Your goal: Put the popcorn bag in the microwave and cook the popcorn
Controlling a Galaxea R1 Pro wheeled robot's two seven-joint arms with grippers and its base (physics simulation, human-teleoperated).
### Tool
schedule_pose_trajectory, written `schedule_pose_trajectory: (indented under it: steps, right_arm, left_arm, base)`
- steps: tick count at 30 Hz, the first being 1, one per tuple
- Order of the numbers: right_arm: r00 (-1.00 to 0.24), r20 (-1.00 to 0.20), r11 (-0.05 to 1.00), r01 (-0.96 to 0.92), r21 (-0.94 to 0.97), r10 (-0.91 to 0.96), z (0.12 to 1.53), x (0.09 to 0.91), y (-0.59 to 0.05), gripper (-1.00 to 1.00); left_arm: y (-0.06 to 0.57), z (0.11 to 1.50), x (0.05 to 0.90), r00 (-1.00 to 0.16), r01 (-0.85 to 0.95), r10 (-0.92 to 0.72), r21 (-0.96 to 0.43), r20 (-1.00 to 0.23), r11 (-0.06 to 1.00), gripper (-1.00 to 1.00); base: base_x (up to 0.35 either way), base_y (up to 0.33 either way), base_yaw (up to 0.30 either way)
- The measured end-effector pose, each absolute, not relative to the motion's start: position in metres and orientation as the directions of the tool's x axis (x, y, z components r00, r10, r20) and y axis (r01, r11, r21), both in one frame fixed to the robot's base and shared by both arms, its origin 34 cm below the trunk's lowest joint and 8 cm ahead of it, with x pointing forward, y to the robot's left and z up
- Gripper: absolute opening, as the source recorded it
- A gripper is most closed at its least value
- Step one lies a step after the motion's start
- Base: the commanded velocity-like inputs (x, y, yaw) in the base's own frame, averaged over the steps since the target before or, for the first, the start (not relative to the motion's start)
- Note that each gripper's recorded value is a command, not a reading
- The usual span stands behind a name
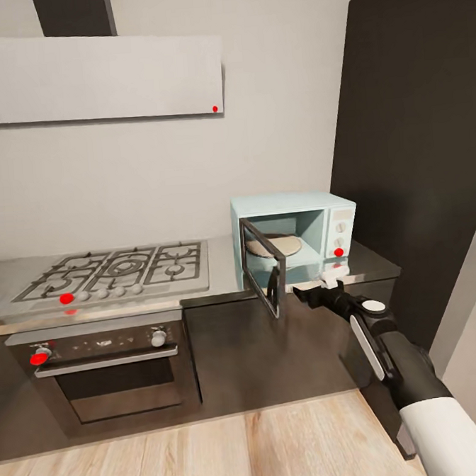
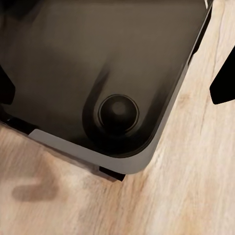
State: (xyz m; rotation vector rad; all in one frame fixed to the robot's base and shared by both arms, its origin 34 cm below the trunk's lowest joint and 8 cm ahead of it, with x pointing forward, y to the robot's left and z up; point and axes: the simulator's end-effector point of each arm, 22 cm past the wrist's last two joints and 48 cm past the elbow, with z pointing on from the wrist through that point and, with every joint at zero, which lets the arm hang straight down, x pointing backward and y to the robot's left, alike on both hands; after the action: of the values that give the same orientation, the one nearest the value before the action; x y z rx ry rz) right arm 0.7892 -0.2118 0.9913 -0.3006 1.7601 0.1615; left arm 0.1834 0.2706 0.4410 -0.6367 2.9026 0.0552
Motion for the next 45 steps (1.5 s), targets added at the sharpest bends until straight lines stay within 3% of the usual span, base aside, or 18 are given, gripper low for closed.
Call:
schedule_pose_trajectory:
  steps: [4,5,10,15,25,30,45]
  right_arm:
    - [-0.198,-0.977,0.970,-0.243,-0.031,-0.081,0.989,0.792,-0.235,1.00]
    - [-0.268,-0.962,0.983,-0.183,-0.012,-0.061,0.958,0.794,-0.272,1.00]
    - [-0.362,-0.931,0.990,-0.141,0.000,-0.051,0.917,0.789,-0.307,1.00]
    - [-0.479,-0.878,0.991,-0.128,0.049,-0.018,0.889,0.778,-0.304,1.00]
    - [-0.447,-0.894,0.991,-0.132,0.036,-0.027,0.911,0.778,-0.299,1.00]
    - [-0.494,-0.869,0.990,-0.129,0.047,-0.024,0.889,0.774,-0.299,1.00]
    - [-0.575,-0.813,0.968,-0.241,0.064,-0.089,0.843,0.761,-0.229,1.00]
  left_arm:
    - [0.271,0.441,0.183,-0.894,-0.419,-0.413,0.000,-0.173,0.908,1.00]
    - [0.271,0.441,0.183,-0.894,-0.419,-0.413,0.000,-0.172,0.908,1.00]
    - [0.270,0.441,0.183,-0.893,-0.421,-0.415,-0.001,-0.172,0.907,1.00]
    - [0.269,0.441,0.184,-0.890,-0.428,-0.421,-0.001,-0.172,0.904,1.00]
    - [0.271,0.441,0.183,-0.884,-0.441,-0.434,0.000,-0.173,0.898,1.00]
    - [0.273,0.441,0.183,-0.883,-0.444,-0.437,0.003,-0.174,0.896,1.00]
    - [0.277,0.441,0.183,-0.878,-0.453,-0.445,0.006,-0.177,0.891,1.00]
  base:
    - [0.000,0.000,0.000]
    - [0.000,0.000,0.000]
    - [-0.095,0.000,0.000]
    - [-0.318,0.000,0.000]
    - [-0.335,0.000,0.021]
    - [-0.322,0.000,0.245]
    - [-0.020,0.000,0.278]
